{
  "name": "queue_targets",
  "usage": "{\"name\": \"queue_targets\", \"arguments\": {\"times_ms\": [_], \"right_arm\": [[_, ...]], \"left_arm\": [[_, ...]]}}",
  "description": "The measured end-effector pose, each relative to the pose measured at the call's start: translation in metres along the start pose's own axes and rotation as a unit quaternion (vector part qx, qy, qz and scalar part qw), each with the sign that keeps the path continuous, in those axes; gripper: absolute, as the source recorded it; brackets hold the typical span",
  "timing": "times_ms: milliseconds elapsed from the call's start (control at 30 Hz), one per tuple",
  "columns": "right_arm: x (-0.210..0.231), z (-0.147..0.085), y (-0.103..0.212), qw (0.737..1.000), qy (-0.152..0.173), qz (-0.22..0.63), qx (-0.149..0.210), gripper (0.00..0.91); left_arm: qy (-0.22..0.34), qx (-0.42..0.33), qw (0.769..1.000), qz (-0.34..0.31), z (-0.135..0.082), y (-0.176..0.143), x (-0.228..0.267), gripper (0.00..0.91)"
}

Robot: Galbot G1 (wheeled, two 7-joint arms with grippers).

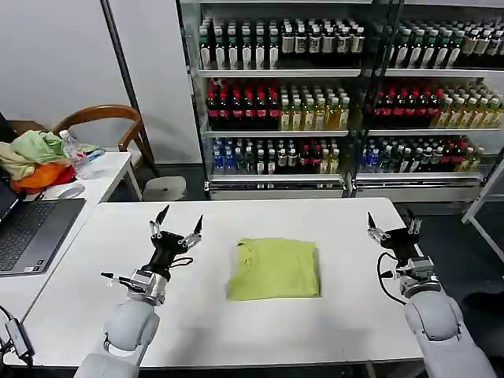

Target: Fold and organize the clothes.

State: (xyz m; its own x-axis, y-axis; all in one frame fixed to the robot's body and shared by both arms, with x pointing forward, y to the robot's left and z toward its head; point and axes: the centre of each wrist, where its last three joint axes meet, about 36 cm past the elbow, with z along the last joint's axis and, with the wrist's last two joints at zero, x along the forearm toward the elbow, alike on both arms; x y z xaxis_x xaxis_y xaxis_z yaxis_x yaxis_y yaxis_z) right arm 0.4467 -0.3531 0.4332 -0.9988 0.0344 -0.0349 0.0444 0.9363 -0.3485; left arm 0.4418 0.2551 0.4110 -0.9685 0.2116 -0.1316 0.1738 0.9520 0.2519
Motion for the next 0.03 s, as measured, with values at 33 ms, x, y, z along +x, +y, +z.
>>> {"name": "queue_targets", "arguments": {"times_ms": [33], "right_arm": [[0.0004, 0.0003, -0.0008, 1.0, -0.001, 0.002, 0.002, 0.907]], "left_arm": [[-0.002, 0.0, 1.0, 0.0, -0.0002, 0.0, -0.0014, 0.907]]}}
